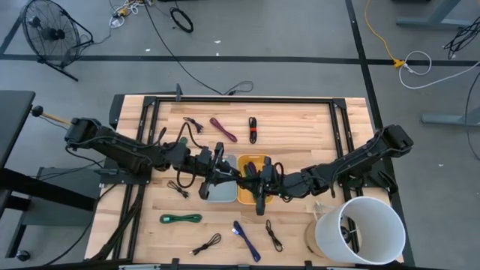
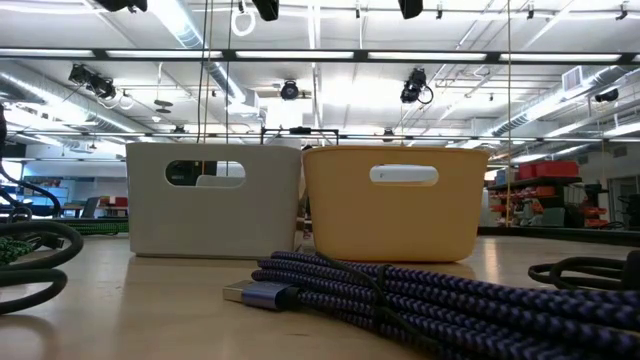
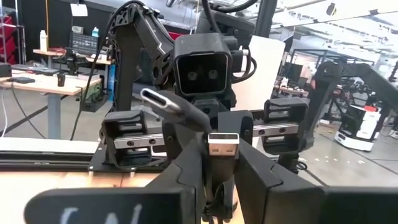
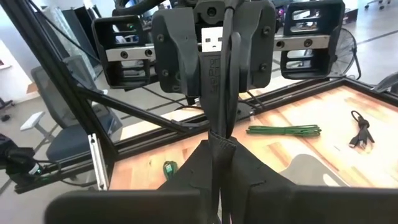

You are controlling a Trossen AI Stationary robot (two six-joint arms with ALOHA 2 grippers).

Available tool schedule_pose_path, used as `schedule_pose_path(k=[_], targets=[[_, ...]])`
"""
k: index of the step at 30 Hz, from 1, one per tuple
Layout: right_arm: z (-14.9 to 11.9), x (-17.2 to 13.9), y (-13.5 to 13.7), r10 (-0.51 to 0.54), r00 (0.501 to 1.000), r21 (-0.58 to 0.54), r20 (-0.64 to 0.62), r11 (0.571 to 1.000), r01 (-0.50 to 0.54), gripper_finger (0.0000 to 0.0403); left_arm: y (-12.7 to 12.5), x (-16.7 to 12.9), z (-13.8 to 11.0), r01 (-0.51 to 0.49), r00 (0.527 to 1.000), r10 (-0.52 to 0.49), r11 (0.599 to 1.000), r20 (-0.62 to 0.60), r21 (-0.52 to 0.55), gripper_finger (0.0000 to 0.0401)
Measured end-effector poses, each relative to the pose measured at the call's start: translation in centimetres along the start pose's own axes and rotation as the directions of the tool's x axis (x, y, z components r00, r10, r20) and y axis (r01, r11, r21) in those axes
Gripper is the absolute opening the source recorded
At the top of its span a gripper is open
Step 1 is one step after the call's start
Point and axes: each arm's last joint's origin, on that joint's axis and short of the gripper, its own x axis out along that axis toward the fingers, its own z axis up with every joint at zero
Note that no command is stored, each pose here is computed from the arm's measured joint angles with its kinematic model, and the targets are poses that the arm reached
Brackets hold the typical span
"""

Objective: Pick & Place USB Port
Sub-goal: Put the black charger cable into the gray bin

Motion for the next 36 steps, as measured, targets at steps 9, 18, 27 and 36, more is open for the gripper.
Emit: schedule_pose_path(k=[9, 18, 27, 36], targets=[[0.0, -0.2, -0.1, 0.014, 1.0, -0.067, -0.027, 0.998, -0.016, 0.0099, 0.3, -0.4, -0.1, -0.056, 0.996, 0.055, 0.998, -0.069, -0.013, 0.0063], [0.3, -1.7, -0.8, -0.019, 0.99, -0.017, -0.14, 1.0, 0.017, 0.0122, 0.7, -4.4, 0.0, -0.325, 0.889, 0.285, 0.944, -0.36, -0.054, 0.0063], [0.2, -1.8, -0.9, -0.029, 0.988, 0.015, -0.152, 0.999, 0.031, 0.0123, 0.2, -5.9, -3.4, -0.512, 0.687, 0.374, 0.857, -0.623, -0.05, 0.0063], [0.2, -1.8, -0.9, -0.031, 0.987, 0.013, -0.156, 0.999, 0.033, 0.0123, 0.7, -5.3, -5.0, -0.576, 0.637, 0.364, 0.811, -0.68, -0.106, 0.0082]])
